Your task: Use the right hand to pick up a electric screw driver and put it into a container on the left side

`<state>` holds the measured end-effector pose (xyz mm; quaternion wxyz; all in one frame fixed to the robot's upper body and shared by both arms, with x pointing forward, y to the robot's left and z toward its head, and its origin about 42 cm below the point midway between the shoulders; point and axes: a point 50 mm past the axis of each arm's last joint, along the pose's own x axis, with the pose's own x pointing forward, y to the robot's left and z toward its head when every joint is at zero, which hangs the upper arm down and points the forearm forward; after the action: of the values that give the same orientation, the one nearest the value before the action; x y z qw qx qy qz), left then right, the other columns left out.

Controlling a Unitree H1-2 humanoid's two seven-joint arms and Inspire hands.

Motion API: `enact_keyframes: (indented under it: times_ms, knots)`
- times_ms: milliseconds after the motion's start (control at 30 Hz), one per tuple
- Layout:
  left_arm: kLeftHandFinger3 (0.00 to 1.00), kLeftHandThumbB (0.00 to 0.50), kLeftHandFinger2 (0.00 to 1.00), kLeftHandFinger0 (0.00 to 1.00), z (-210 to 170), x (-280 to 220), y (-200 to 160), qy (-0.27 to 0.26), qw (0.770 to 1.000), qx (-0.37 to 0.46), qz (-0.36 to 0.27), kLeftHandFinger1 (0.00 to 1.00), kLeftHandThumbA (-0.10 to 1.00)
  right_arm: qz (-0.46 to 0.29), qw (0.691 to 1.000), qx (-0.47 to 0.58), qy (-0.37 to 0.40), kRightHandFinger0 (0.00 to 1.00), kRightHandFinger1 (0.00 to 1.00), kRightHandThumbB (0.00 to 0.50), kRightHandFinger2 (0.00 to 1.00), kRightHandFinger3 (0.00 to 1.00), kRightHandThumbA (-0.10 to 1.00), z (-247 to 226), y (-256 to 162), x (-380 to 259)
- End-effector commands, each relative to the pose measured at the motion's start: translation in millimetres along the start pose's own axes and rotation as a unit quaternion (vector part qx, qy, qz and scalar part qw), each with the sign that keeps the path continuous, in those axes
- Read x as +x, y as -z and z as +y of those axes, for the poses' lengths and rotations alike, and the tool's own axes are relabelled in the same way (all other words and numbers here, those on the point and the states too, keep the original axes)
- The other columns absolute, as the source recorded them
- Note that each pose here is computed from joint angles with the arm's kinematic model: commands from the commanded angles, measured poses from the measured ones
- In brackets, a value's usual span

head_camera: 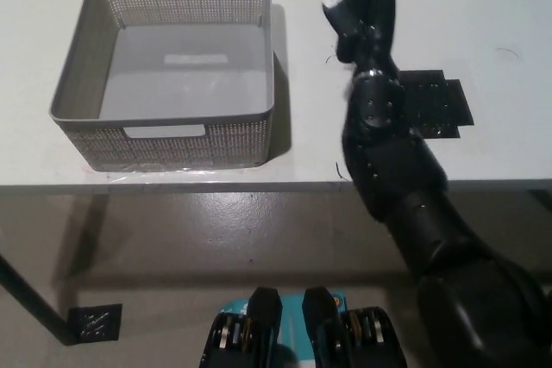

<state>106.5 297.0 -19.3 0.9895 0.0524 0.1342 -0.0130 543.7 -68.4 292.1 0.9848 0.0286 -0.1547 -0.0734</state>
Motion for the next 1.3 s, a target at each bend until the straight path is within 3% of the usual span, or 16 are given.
enact_keyframes:
  times_ms: [0, 100, 233, 400, 567, 833, 933, 967, 1100, 1200, 1267]
  knots:
    - [1.0, 0.278, 1.0, 1.0, -1.0, -9.3, -0.7, 0.011, 1.0, 0.009, -0.013, 1.0, 0.89, -0.08, 0.996, 0.02, -0.043, 0.0, 0.08, 0.135, 0.51, 0.58, -0.1, 51.3, -73.8, 8.7]
    - [1.0, 0.291, 1.0, 1.0, -3.8, -11.4, 3.0, 0.015, 1.0, 0.007, -0.009, 1.0, 0.9, -0.088, 0.994, 0.024, -0.059, 0.0, 0.16, 0.133, 0.62, 0.67, -0.1, 70.3, -81.9, -1.8]
    - [1.0, 0.3, 1.0, 1.0, -9.1, -17.3, 6.2, 0.015, 1.0, 0.004, -0.001, 1.0, 0.9, -0.096, 0.991, 0.022, -0.086, 0.0, 0.22, 0.144, 0.64, 0.7, -0.1, 106.3, -96.0, -23.2]
    - [1.0, 0.269, 1.0, 1.0, -10.7, -21.2, 5.3, 0.019, 1.0, 0.001, 0.0, 1.0, 0.87, -0.097, 0.989, 0.018, -0.106, 0.0, 0.17, 0.151, 0.58, 0.65, -0.1, 133.9, -104.0, -42.0]
    - [1.0, 0.267, 1.0, 1.0, -8.9, -18.8, 3.9, 0.025, 1.0, 0.01, -0.002, 1.0, 0.86, -0.084, 0.989, 0.022, -0.123, 0.0, 0.19, 0.136, 0.63, 0.67, -0.1, 152.8, -101.8, -55.8]
    - [1.0, 0.291, 1.0, 1.0, -11.5, -19.1, 5.2, 0.03, 0.999, 0.011, 0.003, 1.0, 0.84, -0.045, 0.989, -0.008, -0.142, 0.0, 0.05, 0.121, 0.5, 0.55, -0.1, 164.2, -58.9, -73.5]
    - [1.0, 0.289, 1.0, 1.0, -9.6, -22.0, 6.4, 0.035, 0.999, 0.012, 0.002, 1.0, 0.84, -0.012, 0.989, -0.019, -0.149, 0.0, 0.08, 0.111, 0.56, 0.59, -0.1, 157.8, -30.5, -77.9]
    - [1.0, 0.303, 1.0, 1.0, -9.4, -23.2, 6.6, 0.035, 0.999, 0.009, 0.006, 1.0, 0.83, 0.001, 0.989, -0.025, -0.146, 0.0, 0.13, 0.116, 0.63, 0.63, -0.1, 153.7, -19.9, -79.0]
    - [1.0, 0.304, 1.0, 1.0, -9.4, -28.2, 7.2, 0.041, 0.999, 0.013, 0.007, 1.0, 0.85, 0.035, 0.989, -0.051, -0.136, 0.0, 0.21, 0.096, 0.7, 0.69, -0.1, 139.2, 10.5, -83.1]
    - [1.0, 0.309, 1.0, 1.0, -11.0, -28.2, 6.4, 0.045, 0.999, 0.012, 0.005, 1.0, 0.87, 0.048, 0.989, -0.062, -0.129, 0.0, 0.22, 0.11, 0.7, 0.7, -0.1, 125.7, 24.5, -80.6]
    - [1.0, 0.31, 1.0, 1.0, -12.0, -27.2, 7.2, 0.049, 0.999, 0.015, -0.001, 1.0, 0.89, 0.061, 0.988, -0.06, -0.125, 0.0, 0.24, 0.143, 0.68, 0.66, -0.1, 117.8, 32.0, -79.0]
